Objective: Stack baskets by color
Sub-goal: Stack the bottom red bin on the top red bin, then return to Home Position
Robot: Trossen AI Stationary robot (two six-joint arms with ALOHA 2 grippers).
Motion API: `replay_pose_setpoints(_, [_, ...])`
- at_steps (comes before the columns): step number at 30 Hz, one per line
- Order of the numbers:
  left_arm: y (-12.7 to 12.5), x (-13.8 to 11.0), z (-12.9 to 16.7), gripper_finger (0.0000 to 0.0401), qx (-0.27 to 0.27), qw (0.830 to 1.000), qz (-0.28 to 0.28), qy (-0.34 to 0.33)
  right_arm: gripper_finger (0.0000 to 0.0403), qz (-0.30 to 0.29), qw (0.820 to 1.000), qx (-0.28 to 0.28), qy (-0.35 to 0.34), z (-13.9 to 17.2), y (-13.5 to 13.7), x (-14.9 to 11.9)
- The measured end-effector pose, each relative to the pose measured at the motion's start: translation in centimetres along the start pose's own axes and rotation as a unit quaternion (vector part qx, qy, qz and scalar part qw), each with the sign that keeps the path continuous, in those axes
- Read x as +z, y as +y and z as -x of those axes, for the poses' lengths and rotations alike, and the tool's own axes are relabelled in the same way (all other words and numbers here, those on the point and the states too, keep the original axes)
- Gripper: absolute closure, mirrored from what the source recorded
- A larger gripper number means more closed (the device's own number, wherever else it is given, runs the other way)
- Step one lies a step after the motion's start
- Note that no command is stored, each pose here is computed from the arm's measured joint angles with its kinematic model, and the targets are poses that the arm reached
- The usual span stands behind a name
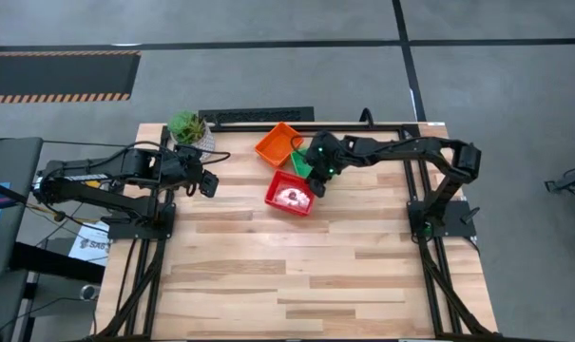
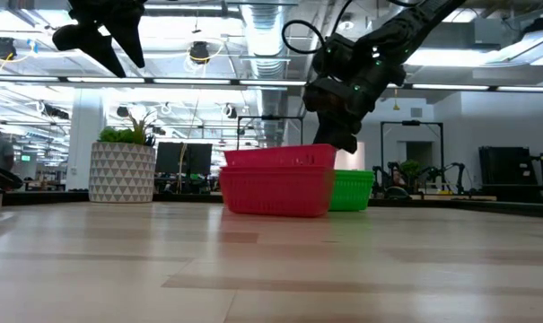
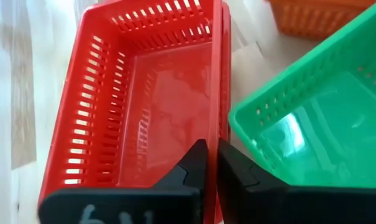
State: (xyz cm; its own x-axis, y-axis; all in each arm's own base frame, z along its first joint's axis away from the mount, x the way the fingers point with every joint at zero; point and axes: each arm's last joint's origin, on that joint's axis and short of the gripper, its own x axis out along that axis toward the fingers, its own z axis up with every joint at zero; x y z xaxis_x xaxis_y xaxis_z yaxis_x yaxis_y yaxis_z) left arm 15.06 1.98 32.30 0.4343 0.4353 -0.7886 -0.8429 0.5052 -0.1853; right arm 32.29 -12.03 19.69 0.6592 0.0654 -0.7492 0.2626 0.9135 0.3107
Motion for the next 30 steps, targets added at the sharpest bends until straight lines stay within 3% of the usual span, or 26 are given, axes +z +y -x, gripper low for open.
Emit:
replay_pose_setpoints(7, [0.0,0.0,0.0,0.0177,0.000,1.000,0.000,0.000,0.0335,0.008,1.000,-0.001,0.009,0.0,0.1,-0.2])
replay_pose_setpoints(18, [0.0,0.0,0.0,0.0177,-0.006,1.000,0.000,0.007,0.0257,-0.008,1.000,0.000,-0.010,1.1,0.2,1.0])
replay_pose_setpoints(24, [-0.1,-0.1,0.0,0.0177,-0.019,0.999,0.029,0.026,0.0229,-0.002,0.995,0.005,-0.096,7.0,1.7,4.6])
replay_pose_setpoints(30, [-0.3,-0.4,0.0,0.0177,-0.041,0.993,0.087,0.066,0.0224,0.038,0.974,0.001,-0.221,17.4,4.1,6.0])
